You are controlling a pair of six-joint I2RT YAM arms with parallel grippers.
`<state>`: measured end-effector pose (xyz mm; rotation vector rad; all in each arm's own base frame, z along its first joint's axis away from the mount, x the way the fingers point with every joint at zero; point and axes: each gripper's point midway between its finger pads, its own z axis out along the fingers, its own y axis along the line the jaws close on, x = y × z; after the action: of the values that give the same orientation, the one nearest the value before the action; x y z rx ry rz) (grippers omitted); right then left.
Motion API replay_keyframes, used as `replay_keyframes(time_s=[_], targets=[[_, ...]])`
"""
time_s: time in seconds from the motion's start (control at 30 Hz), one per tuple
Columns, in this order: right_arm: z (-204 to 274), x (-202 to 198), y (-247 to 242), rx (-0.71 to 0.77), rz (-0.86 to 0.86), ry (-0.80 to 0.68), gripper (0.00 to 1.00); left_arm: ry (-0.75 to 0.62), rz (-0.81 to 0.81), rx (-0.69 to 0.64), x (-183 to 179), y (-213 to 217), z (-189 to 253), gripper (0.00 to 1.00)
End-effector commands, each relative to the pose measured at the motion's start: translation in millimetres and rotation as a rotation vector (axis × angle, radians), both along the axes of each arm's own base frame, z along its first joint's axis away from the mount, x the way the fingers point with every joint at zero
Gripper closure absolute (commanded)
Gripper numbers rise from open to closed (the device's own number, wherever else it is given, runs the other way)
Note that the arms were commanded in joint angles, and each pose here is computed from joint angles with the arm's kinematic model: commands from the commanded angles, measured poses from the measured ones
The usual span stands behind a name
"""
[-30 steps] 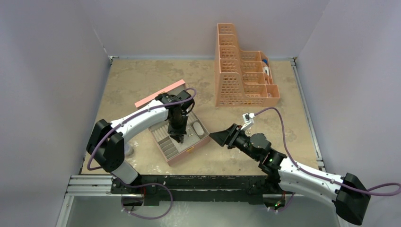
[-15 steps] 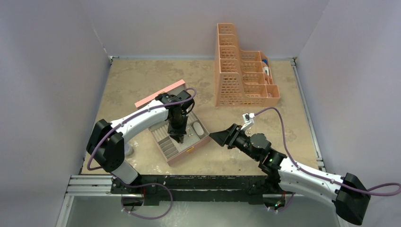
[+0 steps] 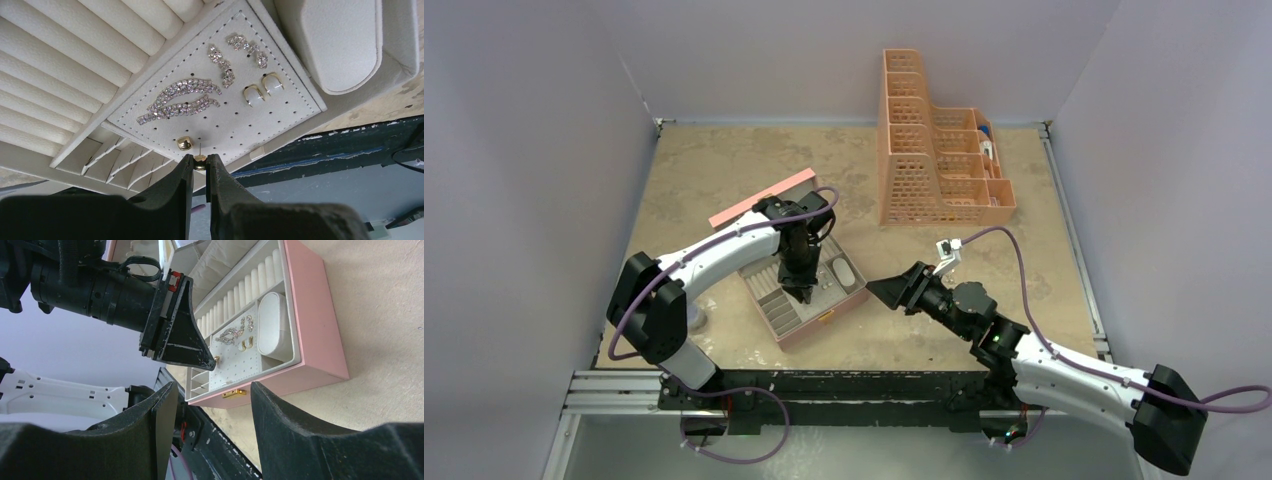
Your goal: Organize the mixed jewelry
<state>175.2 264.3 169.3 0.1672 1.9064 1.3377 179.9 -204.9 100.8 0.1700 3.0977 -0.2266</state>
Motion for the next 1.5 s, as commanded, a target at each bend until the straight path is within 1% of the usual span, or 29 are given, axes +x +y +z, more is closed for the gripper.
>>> replay_keyframes(time_s=[0.0, 0.33, 0.5, 0.93, 1.07, 1.2, 1.47], targets=[[10.2, 4.0, -0.6, 0.023, -0.018, -0.042, 0.42, -0.011, -0.014, -0.015, 3.4, -4.6, -0.6, 0.89], [9.1, 4.0, -1.5, 0.024, -0.022, -0.039, 0.42, 0.009, -0.025, 0.007, -1.5, -0.7, -4.4, 0.89], [7.9, 3.9, -1.1, 0.023, -0.02, -0.037, 0.42, -0.006, -0.017, 0.026, 0.8, 2.4, -4.1, 0.89], [6.4, 3.1, -2.4, 0.021, -0.021, -0.036, 0.42, -0.013, -0.005, 0.029, 4.1, 1.2, -11.8, 0.89], [5.8, 3.3, -2.8, 0.019, -0.023, -0.035, 0.42, -0.01, -0.004, 0.008, 4.3, -3.6, -13.1, 0.89], [5.8, 3.1, -3.1, 0.018, -0.023, -0.036, 0.42, -0.011, 0.001, 0.002, 4.8, -5.3, -14.4, 0.87], [6.5, 3.8, -3.3, 0.017, -0.026, -0.04, 0.42, -0.025, 0.025, 0.038, 8.8, -0.8, -16.4, 0.85]])
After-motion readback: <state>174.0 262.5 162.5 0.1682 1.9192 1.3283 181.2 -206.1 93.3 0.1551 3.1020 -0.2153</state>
